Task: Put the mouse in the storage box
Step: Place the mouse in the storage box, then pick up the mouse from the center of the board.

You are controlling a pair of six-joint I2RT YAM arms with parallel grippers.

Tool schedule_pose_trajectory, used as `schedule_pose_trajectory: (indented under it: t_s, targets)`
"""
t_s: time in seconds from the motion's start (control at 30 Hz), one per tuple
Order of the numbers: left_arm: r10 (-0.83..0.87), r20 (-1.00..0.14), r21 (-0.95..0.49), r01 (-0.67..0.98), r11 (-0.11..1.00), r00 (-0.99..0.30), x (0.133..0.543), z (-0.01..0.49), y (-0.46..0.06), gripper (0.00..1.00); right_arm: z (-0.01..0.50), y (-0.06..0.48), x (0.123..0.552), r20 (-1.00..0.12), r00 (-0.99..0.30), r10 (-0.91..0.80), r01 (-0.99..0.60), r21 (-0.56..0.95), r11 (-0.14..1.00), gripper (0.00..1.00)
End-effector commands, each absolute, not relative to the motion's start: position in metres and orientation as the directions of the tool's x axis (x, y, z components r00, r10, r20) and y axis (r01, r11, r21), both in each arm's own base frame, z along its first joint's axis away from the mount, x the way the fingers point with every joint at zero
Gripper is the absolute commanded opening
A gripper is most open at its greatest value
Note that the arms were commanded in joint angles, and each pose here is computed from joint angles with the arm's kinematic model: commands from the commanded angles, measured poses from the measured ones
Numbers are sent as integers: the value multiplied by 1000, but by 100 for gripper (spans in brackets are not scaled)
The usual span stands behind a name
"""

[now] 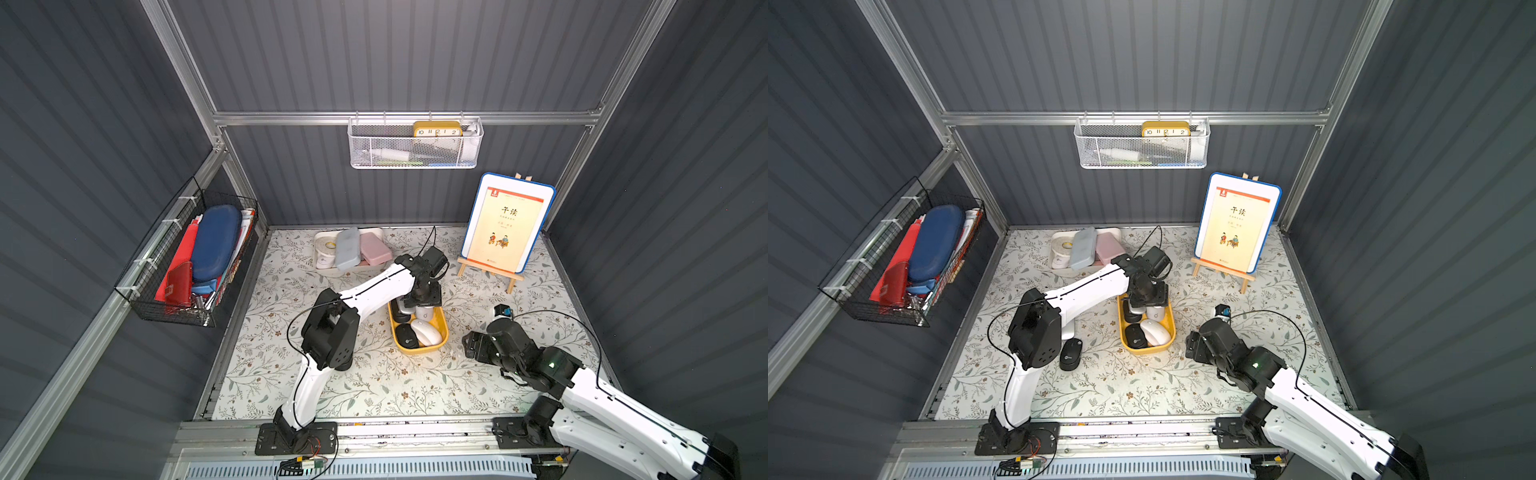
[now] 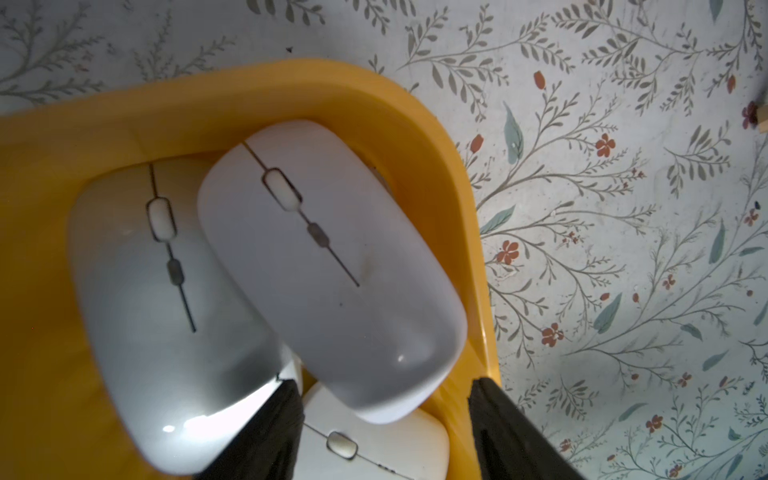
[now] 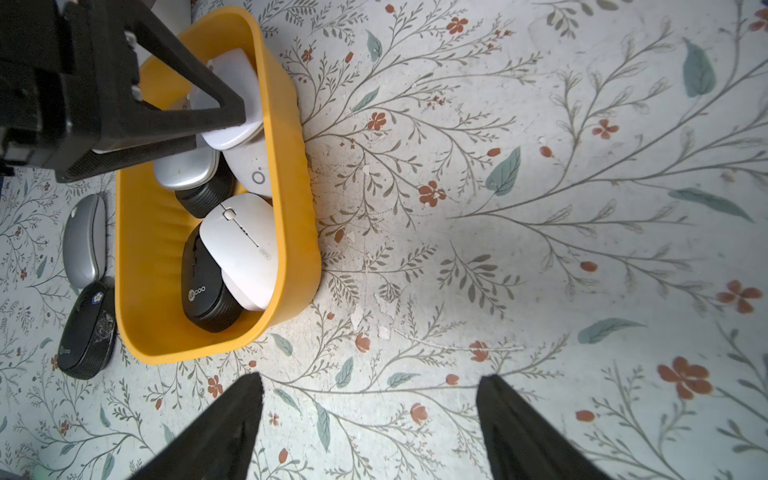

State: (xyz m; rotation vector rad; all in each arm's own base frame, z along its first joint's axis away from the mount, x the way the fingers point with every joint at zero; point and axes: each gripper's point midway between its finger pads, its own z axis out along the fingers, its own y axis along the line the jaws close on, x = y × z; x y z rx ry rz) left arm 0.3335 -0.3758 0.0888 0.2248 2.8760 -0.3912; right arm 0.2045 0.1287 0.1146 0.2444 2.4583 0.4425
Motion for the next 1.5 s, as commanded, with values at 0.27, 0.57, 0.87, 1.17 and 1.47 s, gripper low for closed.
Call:
schedule_pose_trajectory:
  t_s: [0.27,0.57,0.87,1.17,1.47]
  targets:
    - [-77,-366,-235,12,972,-928,289,191,-283,76,118,147,212,-548,-806,226,-3,385,923,85]
    - [-242,-57,-54,-239,969,-969,167,116,-160,86,118,165,211,-510,-841,184,-52,414,909,86]
    - [-321,20,-109,-321,941,-947,164,83,-138,88,116,172,210,-503,-845,184,-70,444,893,86]
    - [-320,-35,-4,-320,948,-947,204,73,-118,88,110,167,205,-497,-850,173,-65,425,903,86]
    - [-256,72,-1,-257,966,-964,203,46,-129,88,111,163,207,-515,-838,181,-57,412,909,87]
